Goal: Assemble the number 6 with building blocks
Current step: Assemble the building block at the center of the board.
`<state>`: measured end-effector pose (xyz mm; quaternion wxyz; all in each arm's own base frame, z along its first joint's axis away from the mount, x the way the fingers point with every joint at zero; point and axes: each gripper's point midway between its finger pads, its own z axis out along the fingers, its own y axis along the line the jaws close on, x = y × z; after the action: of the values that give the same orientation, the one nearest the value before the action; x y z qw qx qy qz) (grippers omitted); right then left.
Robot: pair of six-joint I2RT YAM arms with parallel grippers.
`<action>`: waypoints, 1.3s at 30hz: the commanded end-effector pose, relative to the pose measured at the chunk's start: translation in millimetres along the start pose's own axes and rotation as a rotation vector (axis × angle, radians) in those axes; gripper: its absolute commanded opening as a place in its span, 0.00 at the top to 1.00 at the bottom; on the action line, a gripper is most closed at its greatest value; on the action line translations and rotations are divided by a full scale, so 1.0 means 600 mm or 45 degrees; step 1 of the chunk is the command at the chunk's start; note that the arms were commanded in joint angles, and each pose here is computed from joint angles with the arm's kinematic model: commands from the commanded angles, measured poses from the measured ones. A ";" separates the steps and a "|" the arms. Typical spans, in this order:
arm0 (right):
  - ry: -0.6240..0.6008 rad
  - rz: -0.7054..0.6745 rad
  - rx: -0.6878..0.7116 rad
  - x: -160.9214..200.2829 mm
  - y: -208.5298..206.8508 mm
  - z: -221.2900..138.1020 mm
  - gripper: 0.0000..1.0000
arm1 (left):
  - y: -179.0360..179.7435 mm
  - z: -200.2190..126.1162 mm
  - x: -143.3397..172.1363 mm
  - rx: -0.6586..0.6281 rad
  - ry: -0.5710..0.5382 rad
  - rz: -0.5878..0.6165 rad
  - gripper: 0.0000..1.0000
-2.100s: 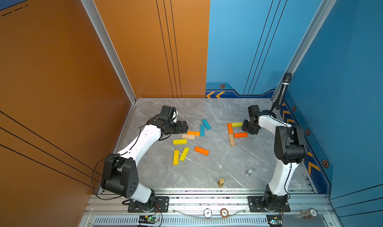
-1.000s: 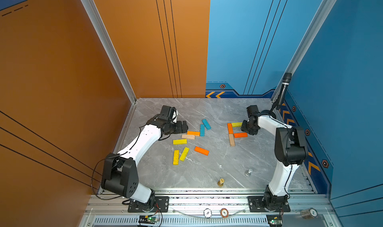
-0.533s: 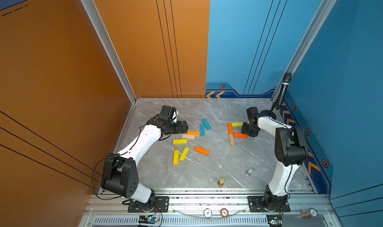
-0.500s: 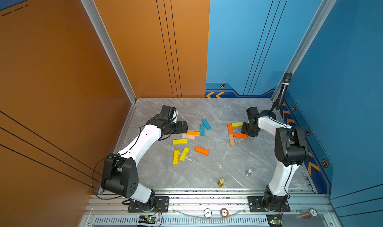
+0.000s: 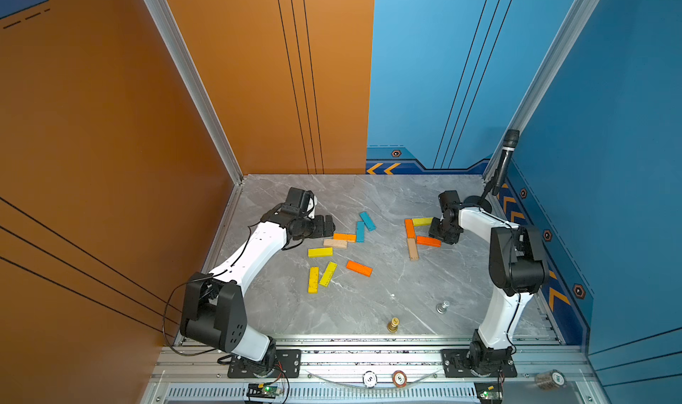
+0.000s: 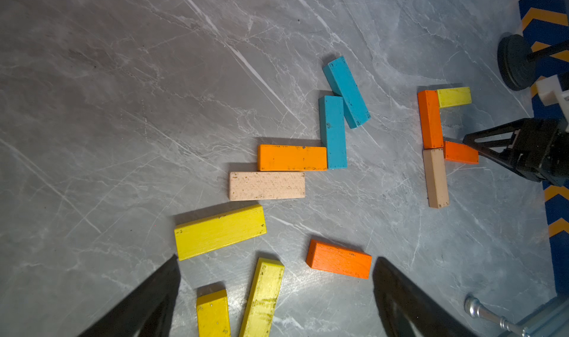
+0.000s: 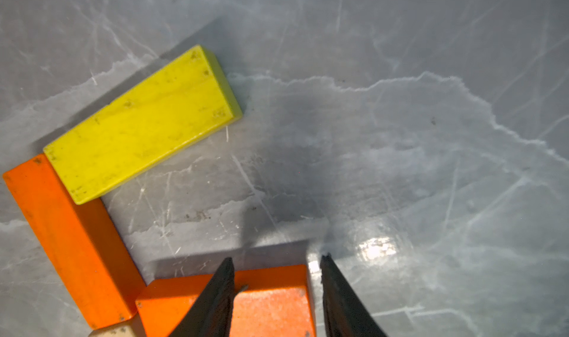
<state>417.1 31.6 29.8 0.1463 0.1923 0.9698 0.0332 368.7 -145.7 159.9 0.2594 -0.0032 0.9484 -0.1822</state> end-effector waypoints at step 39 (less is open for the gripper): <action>0.036 -0.037 0.139 0.066 -0.059 -0.012 0.49 | -0.007 -0.001 0.000 -0.014 0.021 0.033 0.02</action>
<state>359.7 21.5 20.3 0.1191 0.1885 0.9748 -0.0030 365.9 -149.6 157.3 0.2538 0.0021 0.9502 -0.1809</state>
